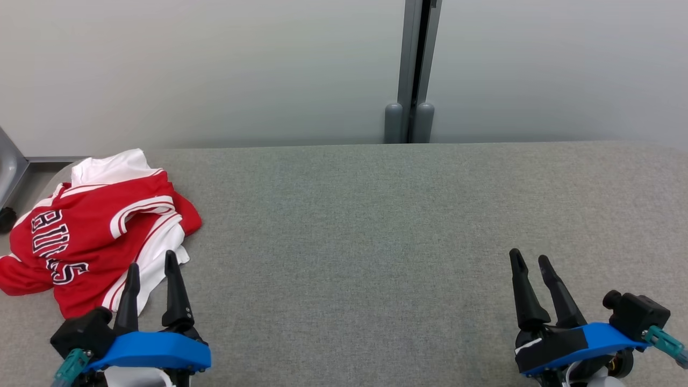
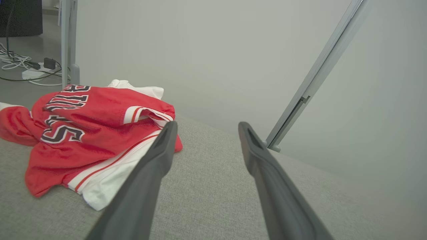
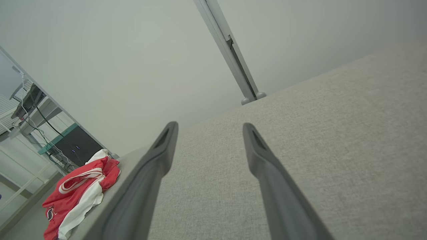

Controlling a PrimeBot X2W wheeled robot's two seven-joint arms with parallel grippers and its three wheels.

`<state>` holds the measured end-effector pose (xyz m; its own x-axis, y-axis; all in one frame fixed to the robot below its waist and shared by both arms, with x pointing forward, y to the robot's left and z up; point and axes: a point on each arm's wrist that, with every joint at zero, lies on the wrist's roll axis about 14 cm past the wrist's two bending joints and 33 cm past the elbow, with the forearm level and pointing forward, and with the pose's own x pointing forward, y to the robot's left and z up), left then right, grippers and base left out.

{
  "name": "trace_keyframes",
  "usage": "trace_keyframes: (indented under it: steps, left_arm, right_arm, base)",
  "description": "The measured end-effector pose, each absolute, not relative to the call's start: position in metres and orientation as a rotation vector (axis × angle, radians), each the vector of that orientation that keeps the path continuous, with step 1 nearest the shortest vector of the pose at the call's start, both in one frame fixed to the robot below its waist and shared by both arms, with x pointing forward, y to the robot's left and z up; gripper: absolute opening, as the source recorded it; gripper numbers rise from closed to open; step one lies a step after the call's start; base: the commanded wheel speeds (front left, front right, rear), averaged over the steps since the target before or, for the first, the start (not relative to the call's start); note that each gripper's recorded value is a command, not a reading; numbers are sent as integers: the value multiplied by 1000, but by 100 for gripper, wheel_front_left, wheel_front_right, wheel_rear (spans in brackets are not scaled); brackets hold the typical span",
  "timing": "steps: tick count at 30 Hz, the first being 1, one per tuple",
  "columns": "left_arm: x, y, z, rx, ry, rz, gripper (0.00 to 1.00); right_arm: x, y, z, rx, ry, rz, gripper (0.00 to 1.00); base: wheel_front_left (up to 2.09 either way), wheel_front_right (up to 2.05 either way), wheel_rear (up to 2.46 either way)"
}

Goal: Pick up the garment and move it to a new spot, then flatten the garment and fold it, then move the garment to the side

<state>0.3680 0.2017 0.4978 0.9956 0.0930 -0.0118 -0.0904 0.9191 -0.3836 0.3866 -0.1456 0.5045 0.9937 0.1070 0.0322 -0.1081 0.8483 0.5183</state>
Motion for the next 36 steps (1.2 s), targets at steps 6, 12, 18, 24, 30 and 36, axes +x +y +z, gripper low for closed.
trace_keyframes:
  steps: [6,12,18,24,30,36]
  left_arm:
    - [367,198,497,-329,-8,79,100]
    - [366,198,496,-266,-10,78,100]
    - [365,198,497,-207,-16,73,100]
    - [364,196,499,-156,-27,63,100]
    - [364,195,500,-106,-37,58,100]
    - [363,195,500,-67,-40,54,100]
  right_arm:
    - [387,-142,507,481,-16,130,100]
    - [387,-139,508,421,-26,145,100]
    - [387,-136,509,363,-35,158,100]
    - [386,-133,510,309,-46,174,100]
    - [386,-131,511,259,-58,184,100]
    - [387,-132,512,217,-68,186,100]
  base:
    - [0,0,0]
    - [0,0,0]
    - [0,0,0]
    - [0,0,0]
    - [0,0,0]
    - [0,0,0]
